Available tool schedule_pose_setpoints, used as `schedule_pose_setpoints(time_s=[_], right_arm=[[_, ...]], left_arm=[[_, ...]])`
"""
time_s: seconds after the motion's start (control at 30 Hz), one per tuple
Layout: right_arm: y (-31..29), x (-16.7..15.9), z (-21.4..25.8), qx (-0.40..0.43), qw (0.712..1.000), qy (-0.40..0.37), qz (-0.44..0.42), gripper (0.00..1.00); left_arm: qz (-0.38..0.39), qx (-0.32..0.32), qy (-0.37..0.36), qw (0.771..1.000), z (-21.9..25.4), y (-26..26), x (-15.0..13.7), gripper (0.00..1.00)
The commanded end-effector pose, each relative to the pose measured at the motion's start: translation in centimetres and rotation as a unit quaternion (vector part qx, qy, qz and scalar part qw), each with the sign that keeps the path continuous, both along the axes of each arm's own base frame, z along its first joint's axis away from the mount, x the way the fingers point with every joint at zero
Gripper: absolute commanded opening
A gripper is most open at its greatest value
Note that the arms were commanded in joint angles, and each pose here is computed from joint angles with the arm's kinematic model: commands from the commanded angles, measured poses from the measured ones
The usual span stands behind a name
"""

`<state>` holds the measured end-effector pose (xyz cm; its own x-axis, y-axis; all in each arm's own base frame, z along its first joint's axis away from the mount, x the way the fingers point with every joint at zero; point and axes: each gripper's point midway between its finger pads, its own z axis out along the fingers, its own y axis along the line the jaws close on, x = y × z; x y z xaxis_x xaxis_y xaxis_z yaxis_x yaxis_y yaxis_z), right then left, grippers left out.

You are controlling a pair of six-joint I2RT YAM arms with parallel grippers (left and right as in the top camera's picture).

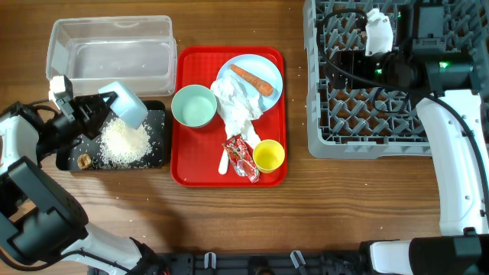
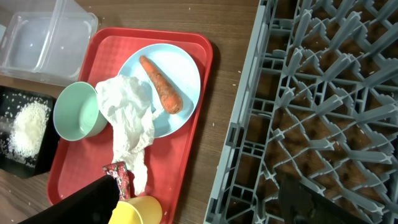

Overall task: Sort waste into correct bins and load items into the dishwasher rack
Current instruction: 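Tip the rice bowl over the black tray to pour out rice, then set the empty light-blue bowl back on the red tray, retract left arm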

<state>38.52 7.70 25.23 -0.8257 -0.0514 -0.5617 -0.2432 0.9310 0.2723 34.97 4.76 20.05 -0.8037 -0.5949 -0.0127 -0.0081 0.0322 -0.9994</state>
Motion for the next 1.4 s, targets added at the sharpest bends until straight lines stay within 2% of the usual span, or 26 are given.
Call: schedule_pose_setpoints(time_s=[0.0,0.23,0.43,0.5,0.57,0.6,0.67,0.7,0.73,0.77,0.8,0.9,0.97,1.07,1.1,1.17,1.27,1.37], right_arm=[[0.0,0.2,0.3,0.001,1.000,-0.001,-0.005,0.86],[0.1,0.5,0.5,0.001,1.000,-0.009,-0.004,0.86],[0.1,0.5,0.5,-0.006,1.000,-0.014,0.006,0.86],[0.1,0.5,0.5,-0.005,1.000,-0.013,0.004,0.86],[0.1,0.5,0.5,-0.003,1.000,-0.012,0.002,0.86],[0.1,0.5,0.5,-0.003,1.000,-0.012,0.001,0.85],[0.1,0.7,0.6,0.002,1.000,-0.012,-0.006,0.86],[0.1,0.7,0.6,0.003,1.000,-0.013,-0.006,0.85],[0.2,0.7,0.7,0.006,1.000,-0.013,-0.007,0.85],[0.4,0.7,0.7,0.010,1.000,-0.010,-0.012,0.85],[0.4,0.6,0.6,0.010,1.000,-0.009,-0.011,0.85],[0.4,0.5,0.5,0.010,1.000,-0.006,-0.011,0.85],[0.4,0.5,0.6,0.010,1.000,-0.006,-0.011,0.85],[0.4,0.4,0.4,0.009,1.000,-0.002,-0.011,0.85],[0.4,0.3,0.4,0.009,1.000,-0.001,-0.010,0.85],[0.4,0.3,0.4,0.009,1.000,-0.001,-0.010,0.85],[0.4,0.2,0.3,0.009,1.000,0.002,-0.010,0.85],[2.1,-0.1,0.4,0.007,1.000,-0.003,0.015,0.86]], left_arm=[[0.009,-0.035,0.016,0.999,0.4,0.4,0.0,0.04],[0.009,-0.057,0.046,0.997,0.4,0.4,0.0,0.04],[0.007,-0.036,0.024,0.999,0.6,0.3,0.0,0.04],[-0.016,0.012,-0.016,1.000,2.1,-1.4,-0.1,0.04],[-0.069,0.130,-0.005,0.989,1.6,-4.5,-0.9,0.04],[-0.100,0.198,0.011,0.975,0.6,-6.1,-1.5,0.04],[-0.171,0.344,0.071,0.921,-3.0,-9.5,-3.1,0.04],[-0.190,0.394,0.097,0.894,-4.5,-10.4,-3.5,0.04],[-0.220,0.455,0.113,0.855,-6.4,-12.0,-4.0,0.04],[-0.239,0.496,0.114,0.827,-7.5,-13.5,-4.2,0.04],[-0.245,0.522,0.113,0.809,-8.3,-14.8,-4.0,0.04],[-0.219,0.582,0.144,0.770,-10.0,-15.6,-3.5,0.04],[-0.219,0.584,0.165,0.764,-11.1,-17.3,-3.8,0.04],[-0.268,0.591,0.158,0.745,-12.1,-20.6,-6.0,0.05],[-0.274,0.592,0.153,0.742,-12.1,-21.1,-6.3,0.06],[-0.281,0.611,0.139,0.727,-12.2,-21.8,-6.7,0.23],[-0.285,0.612,0.140,0.724,-12.2,-21.8,-6.9,0.42],[-0.282,0.611,0.152,0.724,-11.9,-21.2,-6.9,0.72]])
